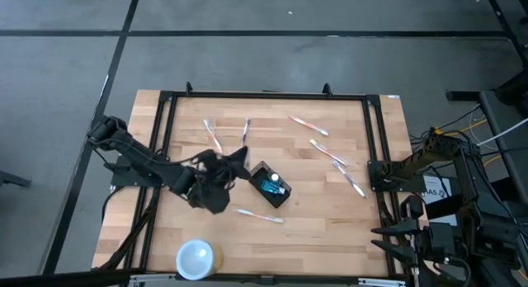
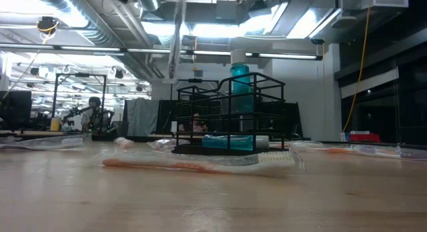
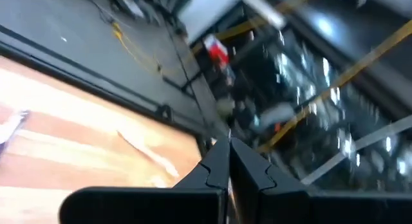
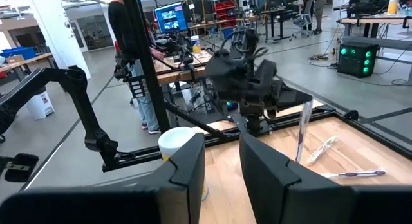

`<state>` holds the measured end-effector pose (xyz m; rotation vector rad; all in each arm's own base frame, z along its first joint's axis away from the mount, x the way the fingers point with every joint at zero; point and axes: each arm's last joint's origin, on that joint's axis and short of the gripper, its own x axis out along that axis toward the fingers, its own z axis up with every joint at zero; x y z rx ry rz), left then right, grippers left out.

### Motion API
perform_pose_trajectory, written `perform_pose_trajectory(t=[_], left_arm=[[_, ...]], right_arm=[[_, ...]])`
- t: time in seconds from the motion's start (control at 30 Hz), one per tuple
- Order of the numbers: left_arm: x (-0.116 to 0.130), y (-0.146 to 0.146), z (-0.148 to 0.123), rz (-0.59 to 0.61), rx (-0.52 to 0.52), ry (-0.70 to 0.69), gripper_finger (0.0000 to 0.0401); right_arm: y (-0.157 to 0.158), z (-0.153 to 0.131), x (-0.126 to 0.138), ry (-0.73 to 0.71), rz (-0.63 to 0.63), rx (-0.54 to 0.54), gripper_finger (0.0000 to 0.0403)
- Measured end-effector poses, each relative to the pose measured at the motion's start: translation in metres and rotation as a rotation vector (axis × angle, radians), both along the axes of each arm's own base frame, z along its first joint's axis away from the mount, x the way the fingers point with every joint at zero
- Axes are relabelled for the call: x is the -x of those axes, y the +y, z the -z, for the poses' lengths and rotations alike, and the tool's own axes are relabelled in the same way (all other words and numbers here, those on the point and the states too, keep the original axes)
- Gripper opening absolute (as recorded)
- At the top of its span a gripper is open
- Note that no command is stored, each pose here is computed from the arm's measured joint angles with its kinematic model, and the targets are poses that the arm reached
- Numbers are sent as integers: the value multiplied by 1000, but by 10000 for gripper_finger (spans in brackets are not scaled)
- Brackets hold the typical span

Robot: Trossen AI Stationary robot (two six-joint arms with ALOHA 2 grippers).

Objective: Pick & Place toothbrushing station
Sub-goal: Put the violet toothbrush into the wire organizer

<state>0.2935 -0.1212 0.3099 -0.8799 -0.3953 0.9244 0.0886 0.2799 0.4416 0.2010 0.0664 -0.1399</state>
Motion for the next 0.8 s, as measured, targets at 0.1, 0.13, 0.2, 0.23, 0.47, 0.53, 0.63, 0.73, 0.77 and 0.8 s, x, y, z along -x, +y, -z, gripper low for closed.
perform_pose_trajectory(t=[0.1, 0.13, 0.2, 0.23, 0.47, 0.53, 0.63, 0.73, 0.77, 0.8], left_arm=[[-15, 9, -14, 122, -54, 83, 1], [-20, 13, -19, 160, -89, 103, 1], [-27, 24, -25, 211, -167, 152, 1], [-30, 30, -27, 236, -191, 165, 1], [-42, 55, -17, 450, -300, 244, 1], [-42, 58, -10, 488, -293, 213, 1], [-38, 53, -5, 477, -283, 162, 1], [-36, 49, 3, 464, -277, 185, 1], [-36, 49, 3, 463, -268, 174, 1], [-36, 49, 2, 461, -257, 157, 1]], right_arm=[[0, 0, 0, -4, 4, 5, 100], [0, 0, 0, -3, 4, 5, 100], [0, 0, 0, -3, 4, 5, 100], [0, 0, 0, -3, 3, 5, 100], [0, 0, 0, 8, -8, -2, 100], [0, 0, 0, 13, -13, -3, 100], [1, 0, 0, 17, -17, -9, 100], [1, 0, 0, 16, -17, -13, 100], [1, 0, 0, 16, -17, -16, 100], [1, 0, 0, 16, -17, -18, 100]])
